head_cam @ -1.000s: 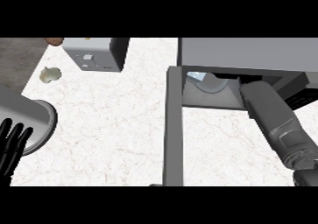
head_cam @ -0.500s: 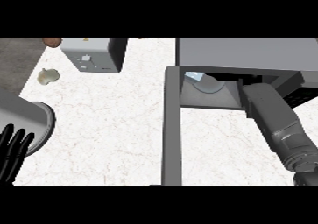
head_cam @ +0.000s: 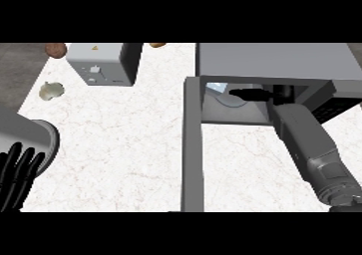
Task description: Pick up the milk, place it into the microwave and close the microwave
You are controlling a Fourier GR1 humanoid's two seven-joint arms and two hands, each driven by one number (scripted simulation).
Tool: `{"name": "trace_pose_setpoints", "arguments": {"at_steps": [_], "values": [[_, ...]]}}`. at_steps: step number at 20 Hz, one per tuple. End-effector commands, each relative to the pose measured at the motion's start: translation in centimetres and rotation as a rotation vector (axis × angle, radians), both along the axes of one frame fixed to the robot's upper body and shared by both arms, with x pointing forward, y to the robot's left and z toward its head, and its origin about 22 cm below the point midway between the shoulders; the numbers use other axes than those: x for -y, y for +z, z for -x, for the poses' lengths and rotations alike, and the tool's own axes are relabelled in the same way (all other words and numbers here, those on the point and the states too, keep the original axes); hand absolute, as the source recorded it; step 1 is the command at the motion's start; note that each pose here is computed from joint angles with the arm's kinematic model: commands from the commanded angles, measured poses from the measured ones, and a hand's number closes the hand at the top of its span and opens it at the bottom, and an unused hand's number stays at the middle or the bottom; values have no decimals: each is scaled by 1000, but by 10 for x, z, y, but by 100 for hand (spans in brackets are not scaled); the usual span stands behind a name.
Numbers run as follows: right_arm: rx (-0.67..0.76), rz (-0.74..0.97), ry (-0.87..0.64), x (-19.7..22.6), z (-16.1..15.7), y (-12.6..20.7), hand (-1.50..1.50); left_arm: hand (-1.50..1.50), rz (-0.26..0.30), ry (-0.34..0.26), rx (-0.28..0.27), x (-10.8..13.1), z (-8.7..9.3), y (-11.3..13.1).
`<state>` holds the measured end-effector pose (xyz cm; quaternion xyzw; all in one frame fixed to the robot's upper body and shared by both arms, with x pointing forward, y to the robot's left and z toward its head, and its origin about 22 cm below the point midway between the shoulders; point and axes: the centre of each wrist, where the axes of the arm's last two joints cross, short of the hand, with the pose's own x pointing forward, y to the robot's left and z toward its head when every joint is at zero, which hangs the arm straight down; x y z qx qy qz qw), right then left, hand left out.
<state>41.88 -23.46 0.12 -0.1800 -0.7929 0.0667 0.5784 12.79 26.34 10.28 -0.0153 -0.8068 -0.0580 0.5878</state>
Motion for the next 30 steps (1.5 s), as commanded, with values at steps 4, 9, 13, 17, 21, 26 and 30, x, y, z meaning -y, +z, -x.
{"name": "trace_pose_setpoints", "arguments": {"at_steps": [4, 9, 13, 17, 21, 26, 30], "values": [[-88, -61, -11, 18, 40, -51, -150, -150, 22, 16, 2, 1, -3, -3], [-142, -91, 21, 17, 68, -83, -150, -150, 18, 17, 6, 11, 8, 6], [-160, -175, 37, 3, 90, -103, -150, -150, 7, 11, -19, 11, 11, 3], [-177, -250, 50, 12, 117, -120, -150, -150, 9, -71, -38, 11, 3, -16], [-160, -282, 59, 12, 149, -140, -150, -150, 4, -183, -25, -5, -4, -6], [-168, -380, 129, 15, 190, -155, -150, 150, -48, -316, -62, 20, -13, -12], [-100, -415, 164, 23, 221, -152, -150, 150, -77, -326, -47, 17, -20, -15]]}}
